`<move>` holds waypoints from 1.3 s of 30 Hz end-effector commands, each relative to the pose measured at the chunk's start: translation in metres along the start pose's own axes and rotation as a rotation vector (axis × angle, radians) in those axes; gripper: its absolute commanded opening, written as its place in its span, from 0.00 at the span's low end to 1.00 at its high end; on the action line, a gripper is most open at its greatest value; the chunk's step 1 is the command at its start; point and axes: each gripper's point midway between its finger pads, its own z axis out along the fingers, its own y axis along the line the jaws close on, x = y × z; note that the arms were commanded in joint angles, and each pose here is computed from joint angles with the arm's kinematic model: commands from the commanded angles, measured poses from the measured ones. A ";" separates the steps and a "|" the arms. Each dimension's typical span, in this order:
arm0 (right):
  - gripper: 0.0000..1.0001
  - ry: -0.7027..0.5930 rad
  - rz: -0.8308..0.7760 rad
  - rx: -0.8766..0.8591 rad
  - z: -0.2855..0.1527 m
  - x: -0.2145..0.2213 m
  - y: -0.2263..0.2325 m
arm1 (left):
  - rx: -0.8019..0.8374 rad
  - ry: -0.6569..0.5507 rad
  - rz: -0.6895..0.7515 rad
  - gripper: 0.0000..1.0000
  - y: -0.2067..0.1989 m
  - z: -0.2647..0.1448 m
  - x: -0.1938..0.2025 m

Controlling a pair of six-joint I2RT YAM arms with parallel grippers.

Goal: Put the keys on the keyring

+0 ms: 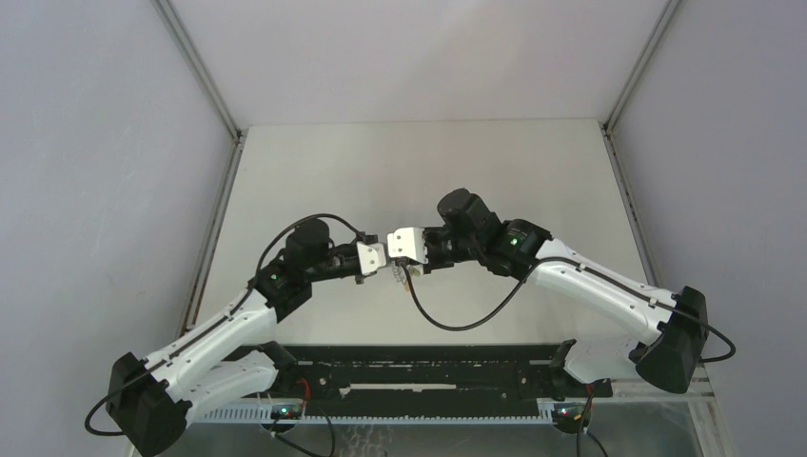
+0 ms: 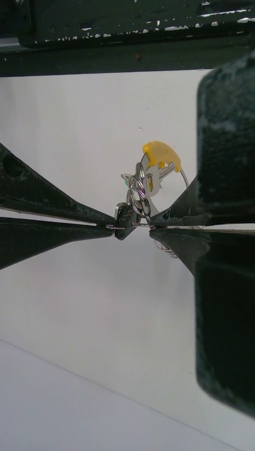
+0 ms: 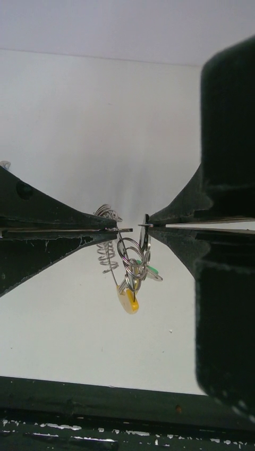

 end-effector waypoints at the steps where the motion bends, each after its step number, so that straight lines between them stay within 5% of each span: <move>1: 0.00 -0.016 -0.005 0.009 0.003 -0.005 -0.003 | -0.037 -0.125 0.069 0.00 0.014 -0.005 -0.042; 39: 0.00 -0.131 -0.061 0.118 -0.020 -0.026 -0.007 | -0.012 -0.163 0.053 0.00 0.010 -0.003 -0.046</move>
